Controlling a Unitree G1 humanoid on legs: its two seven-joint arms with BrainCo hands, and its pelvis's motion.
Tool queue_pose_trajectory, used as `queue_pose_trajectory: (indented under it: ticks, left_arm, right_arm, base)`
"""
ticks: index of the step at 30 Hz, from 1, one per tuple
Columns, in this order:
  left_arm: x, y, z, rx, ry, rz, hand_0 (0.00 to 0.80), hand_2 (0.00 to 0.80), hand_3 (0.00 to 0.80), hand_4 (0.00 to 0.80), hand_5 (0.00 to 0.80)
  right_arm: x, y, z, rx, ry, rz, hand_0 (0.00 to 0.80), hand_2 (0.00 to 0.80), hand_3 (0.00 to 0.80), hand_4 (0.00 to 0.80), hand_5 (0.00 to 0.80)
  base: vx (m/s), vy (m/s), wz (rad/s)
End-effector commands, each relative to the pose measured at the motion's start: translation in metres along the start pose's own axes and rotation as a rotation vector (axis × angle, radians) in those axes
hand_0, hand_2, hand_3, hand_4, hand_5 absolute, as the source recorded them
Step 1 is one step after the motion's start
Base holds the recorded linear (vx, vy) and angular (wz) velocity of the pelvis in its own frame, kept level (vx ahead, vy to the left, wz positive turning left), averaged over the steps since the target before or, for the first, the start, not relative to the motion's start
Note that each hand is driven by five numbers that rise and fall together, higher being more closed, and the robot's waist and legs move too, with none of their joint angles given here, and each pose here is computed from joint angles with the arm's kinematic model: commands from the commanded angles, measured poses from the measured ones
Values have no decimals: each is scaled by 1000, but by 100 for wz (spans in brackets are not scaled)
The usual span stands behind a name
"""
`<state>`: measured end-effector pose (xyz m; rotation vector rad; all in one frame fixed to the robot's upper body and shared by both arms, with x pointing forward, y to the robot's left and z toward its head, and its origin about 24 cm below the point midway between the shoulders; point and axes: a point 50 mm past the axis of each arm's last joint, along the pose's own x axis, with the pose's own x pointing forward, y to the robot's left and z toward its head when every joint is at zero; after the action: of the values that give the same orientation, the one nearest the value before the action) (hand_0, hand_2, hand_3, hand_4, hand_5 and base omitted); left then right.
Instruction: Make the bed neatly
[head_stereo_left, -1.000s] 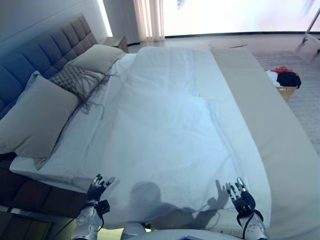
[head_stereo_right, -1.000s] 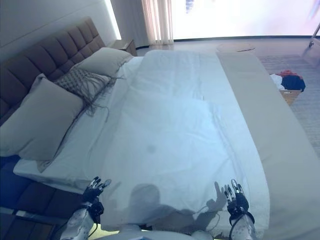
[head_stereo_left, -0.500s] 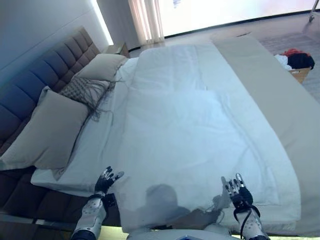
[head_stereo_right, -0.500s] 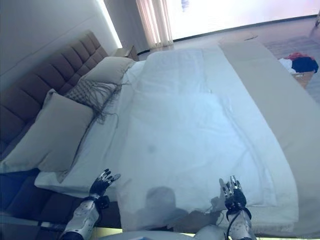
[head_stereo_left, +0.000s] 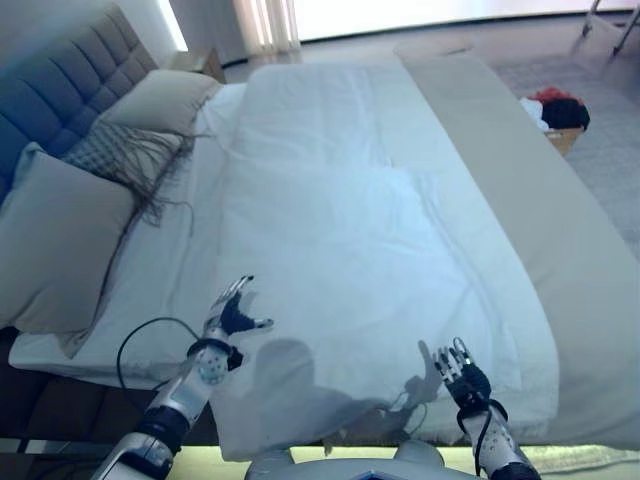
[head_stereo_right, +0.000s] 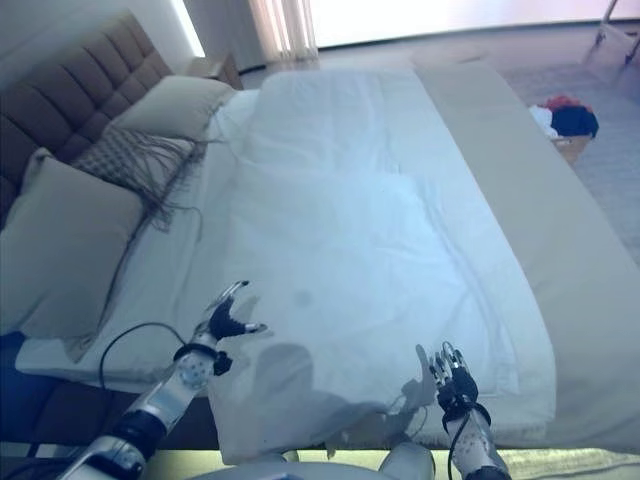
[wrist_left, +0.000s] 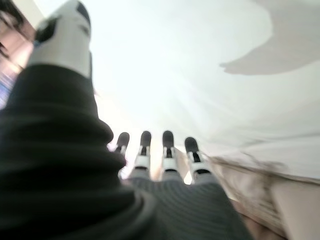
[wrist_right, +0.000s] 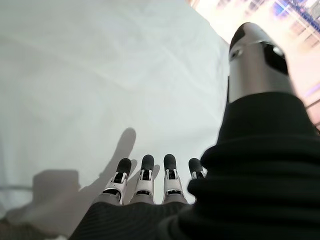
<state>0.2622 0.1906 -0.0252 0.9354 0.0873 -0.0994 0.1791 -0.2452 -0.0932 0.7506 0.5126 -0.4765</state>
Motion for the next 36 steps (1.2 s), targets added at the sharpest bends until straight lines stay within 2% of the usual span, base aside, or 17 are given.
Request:
queue_pose_trajectory:
  ticks: [1,5,10,13,21,28,29,30,36]
  left_arm:
    - [36,44,35,50,-144,245,0,0,0,0,0]
    - [50,41,57,59,-195,293,0,0,0,0,0]
    - [62,46,64,89,-182,366,0,0,0,0,0]
    - [69,53,63,189,-153,394,0,0,0,0,0]
    - [74,66,32,344,107,385,0,0,0,0,0]
    - [72,57,22,396,202,332,0,0,0,0,0]
    - [72,56,21,402,214,321,417,417,417,417,417]
    - [71,54,20,407,223,307,784,784,784,784,784]
    - [70,48,20,380,213,306,800,800,800,800,800]
  right_arm:
    - [11,36,28,72,-138,93,0,0,0,0,0]
    - [15,44,47,71,-206,121,0,0,0,0,0]
    - [17,63,65,49,-270,192,0,0,0,0,0]
    - [15,80,76,46,-318,255,0,0,0,0,0]
    - [0,113,95,34,-408,405,0,0,0,0,0]
    - [-9,133,99,-7,-432,494,0,0,0,0,0]
    - [-10,135,99,-8,-435,500,0,0,0,0,0]
    - [-12,140,99,-10,-440,509,0,0,0,0,0]
    - [-17,146,102,-18,-456,530,0,0,0,0,0]
  base:
    - [-252,126,-38]
    - [-258,159,-25]
    - [-178,104,-16]
    - [-112,89,-21]
    - [-21,67,-8]
    - [53,56,-9]
    - [15,32,-3]
    - [0,0,0]
    - [0,0,0]
